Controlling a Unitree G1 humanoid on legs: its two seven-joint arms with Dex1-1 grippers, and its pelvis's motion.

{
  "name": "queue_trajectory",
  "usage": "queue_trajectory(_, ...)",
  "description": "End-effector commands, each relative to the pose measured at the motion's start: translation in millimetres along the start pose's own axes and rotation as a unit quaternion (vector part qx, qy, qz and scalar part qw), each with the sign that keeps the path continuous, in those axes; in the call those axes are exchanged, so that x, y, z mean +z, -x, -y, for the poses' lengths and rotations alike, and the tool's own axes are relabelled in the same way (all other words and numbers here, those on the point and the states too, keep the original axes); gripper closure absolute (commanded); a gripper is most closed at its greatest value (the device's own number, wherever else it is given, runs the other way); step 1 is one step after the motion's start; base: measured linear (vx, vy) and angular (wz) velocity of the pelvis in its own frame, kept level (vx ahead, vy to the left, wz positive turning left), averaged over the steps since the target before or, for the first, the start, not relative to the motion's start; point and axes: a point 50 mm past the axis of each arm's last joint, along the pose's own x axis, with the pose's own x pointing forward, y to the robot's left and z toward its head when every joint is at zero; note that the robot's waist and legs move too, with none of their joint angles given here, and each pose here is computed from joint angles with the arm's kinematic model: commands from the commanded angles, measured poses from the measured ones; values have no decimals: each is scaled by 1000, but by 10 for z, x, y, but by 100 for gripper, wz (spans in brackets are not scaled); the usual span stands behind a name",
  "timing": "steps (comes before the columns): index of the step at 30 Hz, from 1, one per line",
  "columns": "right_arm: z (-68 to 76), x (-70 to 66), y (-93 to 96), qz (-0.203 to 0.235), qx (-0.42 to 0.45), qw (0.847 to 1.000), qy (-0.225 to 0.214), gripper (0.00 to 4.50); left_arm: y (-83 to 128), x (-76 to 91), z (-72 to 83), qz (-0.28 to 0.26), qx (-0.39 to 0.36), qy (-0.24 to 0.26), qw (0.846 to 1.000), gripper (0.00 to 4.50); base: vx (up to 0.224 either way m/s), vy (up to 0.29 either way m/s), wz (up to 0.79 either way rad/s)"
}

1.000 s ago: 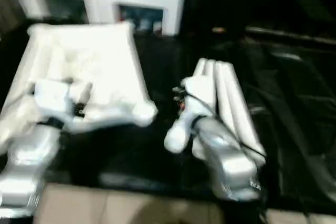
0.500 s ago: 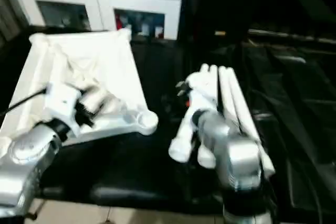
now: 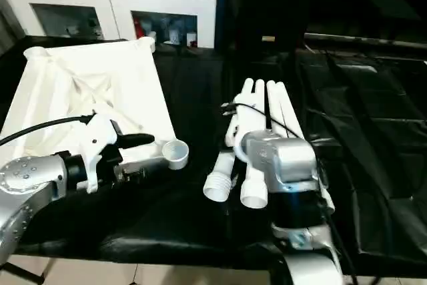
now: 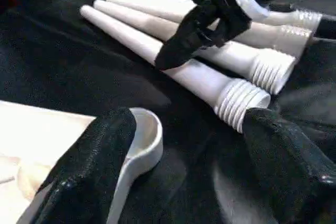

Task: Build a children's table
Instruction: Pick table leg

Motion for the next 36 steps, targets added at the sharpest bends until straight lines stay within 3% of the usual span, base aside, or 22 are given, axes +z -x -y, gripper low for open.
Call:
queue_trajectory(1,-10,12,-30,-11,2,1000,-5,0,-12,50,35,2,-14,-6,1000,34,0,0,0)
queue_trajectory(3,-42,-8,-58,-31,10,999,-3,0,-14,57,50,-2,-21,-6,1000,9,0,0,0)
queue_trajectory(6,-92,-75,-109,-71,25,997,-5,0,-21,71,60,-5,-26,-5,1000,9,0,0,0)
queue_trajectory(13,-121,-176,-188,-105,33,994,-16,0,-28,75,72,-11,-32,-6,999,9,0,0,0)
queue_trajectory(20,-102,-199,-245,-119,38,992,-28,71,-20,78,109,-17,-43,2,999,0,0,0,0)
queue_trajectory(26,-76,-297,-303,-133,33,990,-42,123,-24,40,126,-31,-43,7,999,0,0,0,0)
queue_trajectory(36,-7,-356,-374,-134,27,986,-100,216,-27,42,114,-33,-35,11,999,0,0,0,0)
